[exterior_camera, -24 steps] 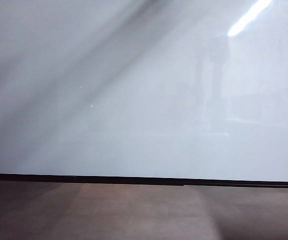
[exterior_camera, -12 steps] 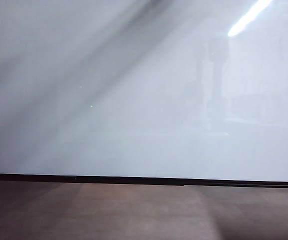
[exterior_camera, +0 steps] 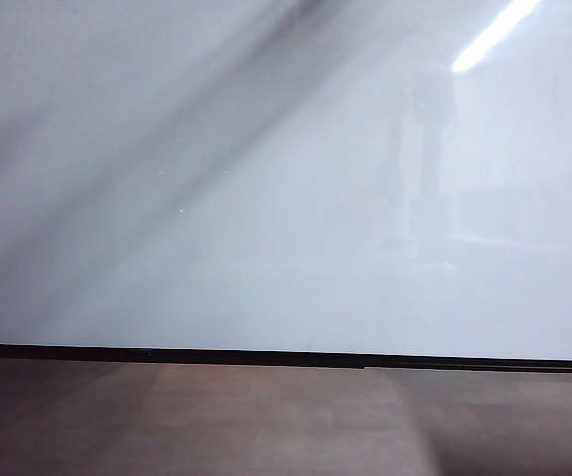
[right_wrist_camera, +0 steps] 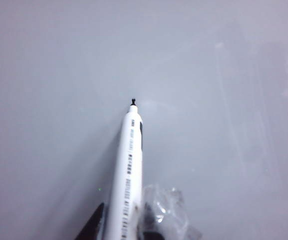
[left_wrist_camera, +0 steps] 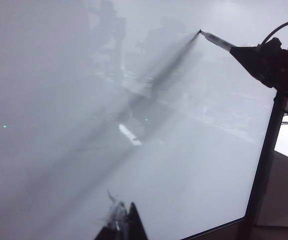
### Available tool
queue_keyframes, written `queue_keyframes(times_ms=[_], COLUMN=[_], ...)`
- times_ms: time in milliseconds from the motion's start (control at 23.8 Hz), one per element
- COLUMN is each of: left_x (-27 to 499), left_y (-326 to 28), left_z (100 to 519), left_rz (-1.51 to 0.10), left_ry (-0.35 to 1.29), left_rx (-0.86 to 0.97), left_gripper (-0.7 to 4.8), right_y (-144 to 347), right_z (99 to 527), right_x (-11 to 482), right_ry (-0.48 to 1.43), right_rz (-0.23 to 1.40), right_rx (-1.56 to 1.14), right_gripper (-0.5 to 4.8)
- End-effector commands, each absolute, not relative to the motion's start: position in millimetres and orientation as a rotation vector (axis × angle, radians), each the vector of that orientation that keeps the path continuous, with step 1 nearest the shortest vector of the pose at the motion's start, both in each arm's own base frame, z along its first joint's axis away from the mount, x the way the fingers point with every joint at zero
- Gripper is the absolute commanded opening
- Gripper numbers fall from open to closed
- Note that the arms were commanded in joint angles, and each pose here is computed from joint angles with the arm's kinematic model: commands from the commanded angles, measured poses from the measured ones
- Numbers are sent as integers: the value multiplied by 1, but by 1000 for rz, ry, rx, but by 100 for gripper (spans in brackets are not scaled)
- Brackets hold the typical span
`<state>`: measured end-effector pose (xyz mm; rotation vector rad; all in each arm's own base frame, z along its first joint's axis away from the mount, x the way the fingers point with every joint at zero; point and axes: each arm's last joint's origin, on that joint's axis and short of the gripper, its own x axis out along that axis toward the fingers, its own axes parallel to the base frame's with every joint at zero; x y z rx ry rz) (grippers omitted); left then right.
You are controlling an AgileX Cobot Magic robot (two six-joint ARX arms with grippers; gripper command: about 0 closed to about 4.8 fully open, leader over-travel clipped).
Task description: Reach to the right to find the marker pen, pick it up, and write the number 17 on the whiteboard.
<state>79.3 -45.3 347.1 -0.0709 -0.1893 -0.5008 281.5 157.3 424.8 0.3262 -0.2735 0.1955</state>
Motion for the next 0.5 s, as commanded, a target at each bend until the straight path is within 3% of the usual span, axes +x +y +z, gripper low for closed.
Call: queue_keyframes(times_ms=[42,504], left_x=[78,78], left_y=[-45,-45], left_z=[351,351], left_rz=[-504,-504], left_ry=[-211,-211], left_rx=[-72,-72], left_gripper=[-5,-5], right_y=[159,163], right_z=[422,394], right_x=[284,292], right_ry=[-255,-163], right_rz=[184,173], right_rx=[316,303], right_gripper=[-8,-8])
